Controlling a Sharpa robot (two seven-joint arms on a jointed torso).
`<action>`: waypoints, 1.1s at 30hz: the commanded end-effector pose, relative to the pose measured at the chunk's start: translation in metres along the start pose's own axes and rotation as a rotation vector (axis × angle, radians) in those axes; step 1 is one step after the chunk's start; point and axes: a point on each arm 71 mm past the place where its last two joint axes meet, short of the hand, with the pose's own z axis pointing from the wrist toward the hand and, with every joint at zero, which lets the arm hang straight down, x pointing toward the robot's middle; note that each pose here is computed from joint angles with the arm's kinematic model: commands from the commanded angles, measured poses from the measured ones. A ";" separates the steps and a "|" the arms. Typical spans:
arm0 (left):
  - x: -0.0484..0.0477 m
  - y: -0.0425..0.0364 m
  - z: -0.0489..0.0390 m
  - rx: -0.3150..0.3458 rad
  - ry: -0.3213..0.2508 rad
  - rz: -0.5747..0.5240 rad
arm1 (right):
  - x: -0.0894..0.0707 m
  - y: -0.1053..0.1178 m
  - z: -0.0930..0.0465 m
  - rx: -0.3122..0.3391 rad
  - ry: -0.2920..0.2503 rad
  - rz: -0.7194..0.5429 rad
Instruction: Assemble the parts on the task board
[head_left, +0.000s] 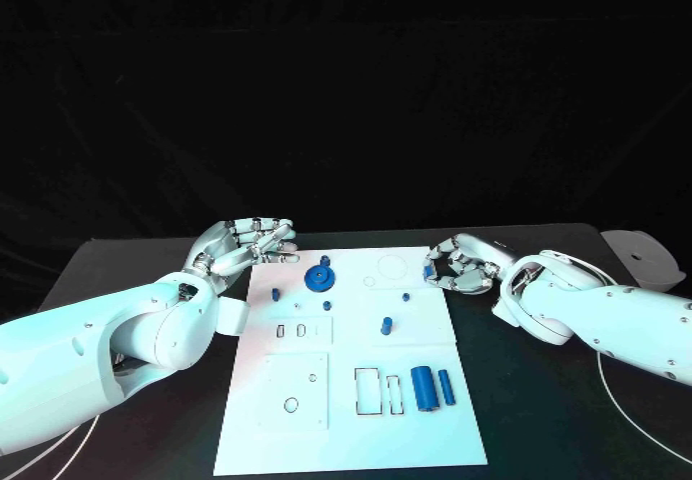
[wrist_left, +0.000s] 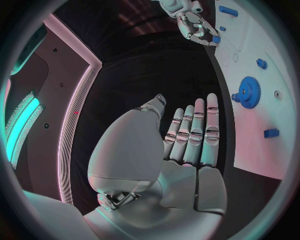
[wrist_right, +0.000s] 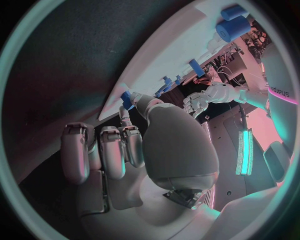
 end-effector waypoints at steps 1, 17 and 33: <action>0.0026 -0.0008 0.0004 0.006 0.020 -0.012 | 0.001 0.000 0.001 0.000 -0.001 -0.012; 0.0021 -0.0007 0.0003 0.004 0.019 -0.012 | 0.002 0.002 0.003 0.001 0.000 -0.011; 0.0008 -0.0005 0.0002 0.003 0.017 -0.011 | -0.002 0.013 0.001 -0.002 -0.086 -0.009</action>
